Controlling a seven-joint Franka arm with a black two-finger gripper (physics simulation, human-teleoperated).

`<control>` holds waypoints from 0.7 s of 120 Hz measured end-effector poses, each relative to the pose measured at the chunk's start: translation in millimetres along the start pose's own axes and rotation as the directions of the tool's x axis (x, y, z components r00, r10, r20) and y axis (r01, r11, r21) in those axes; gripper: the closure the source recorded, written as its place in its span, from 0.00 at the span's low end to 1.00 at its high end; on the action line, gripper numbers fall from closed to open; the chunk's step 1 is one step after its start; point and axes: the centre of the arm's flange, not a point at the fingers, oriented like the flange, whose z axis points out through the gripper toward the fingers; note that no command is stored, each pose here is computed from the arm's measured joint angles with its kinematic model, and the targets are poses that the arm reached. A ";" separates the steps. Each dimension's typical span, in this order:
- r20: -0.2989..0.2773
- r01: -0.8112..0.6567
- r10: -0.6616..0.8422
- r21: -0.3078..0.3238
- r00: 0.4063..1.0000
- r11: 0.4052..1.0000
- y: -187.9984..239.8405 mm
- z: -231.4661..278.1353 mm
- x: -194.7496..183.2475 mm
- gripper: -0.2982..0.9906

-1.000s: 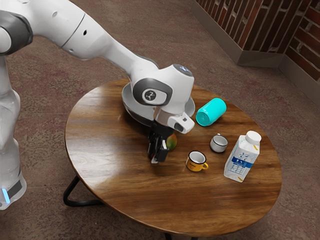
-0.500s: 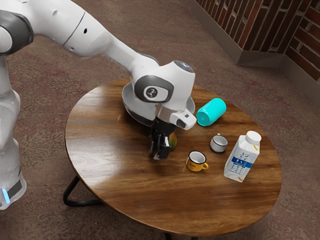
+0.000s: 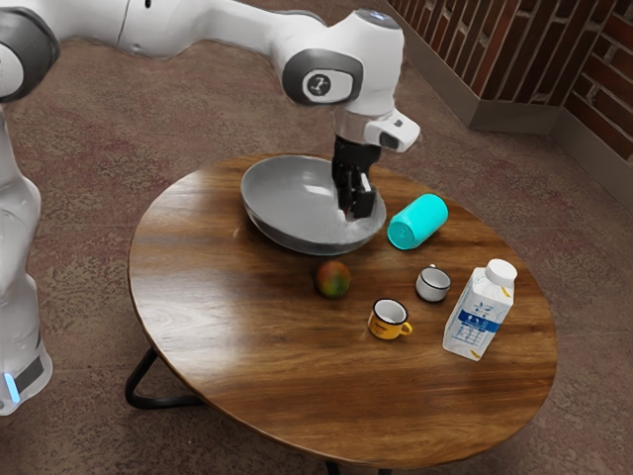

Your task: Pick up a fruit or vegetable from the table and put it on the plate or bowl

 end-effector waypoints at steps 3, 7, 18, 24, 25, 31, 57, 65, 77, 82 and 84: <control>-0.002 0.030 -0.030 0.006 1.000 1.000 -18.6 -6.3 -0.2 0.60; 0.001 0.073 -0.073 0.012 0.997 0.997 -45.0 -10.8 -1.1 0.60; 0.046 0.150 -0.151 0.032 0.987 0.988 -91.8 1.0 -3.7 0.60; 0.086 0.162 -0.165 0.045 0.982 0.986 -99.8 19.2 -1.9 0.61; 0.093 0.163 -0.167 0.047 0.982 0.985 -100.7 22.5 -1.3 0.60; 0.125 0.168 -0.174 0.058 0.977 0.984 -104.1 38.9 1.6 0.61; 0.161 0.187 -0.196 0.073 0.967 0.980 -116.6 63.9 8.5 0.61; 0.160 0.195 -0.205 0.074 0.966 0.978 -121.7 67.2 9.3 0.50; 0.153 0.205 -0.215 0.076 0.965 0.976 -128.6 65.9 9.4 0.37; 0.128 0.209 -0.215 0.060 0.968 0.976 -128.0 36.3 7.0 0.34; 0.114 0.209 -0.213 0.046 0.970 0.977 -126.2 17.3 2.5 0.33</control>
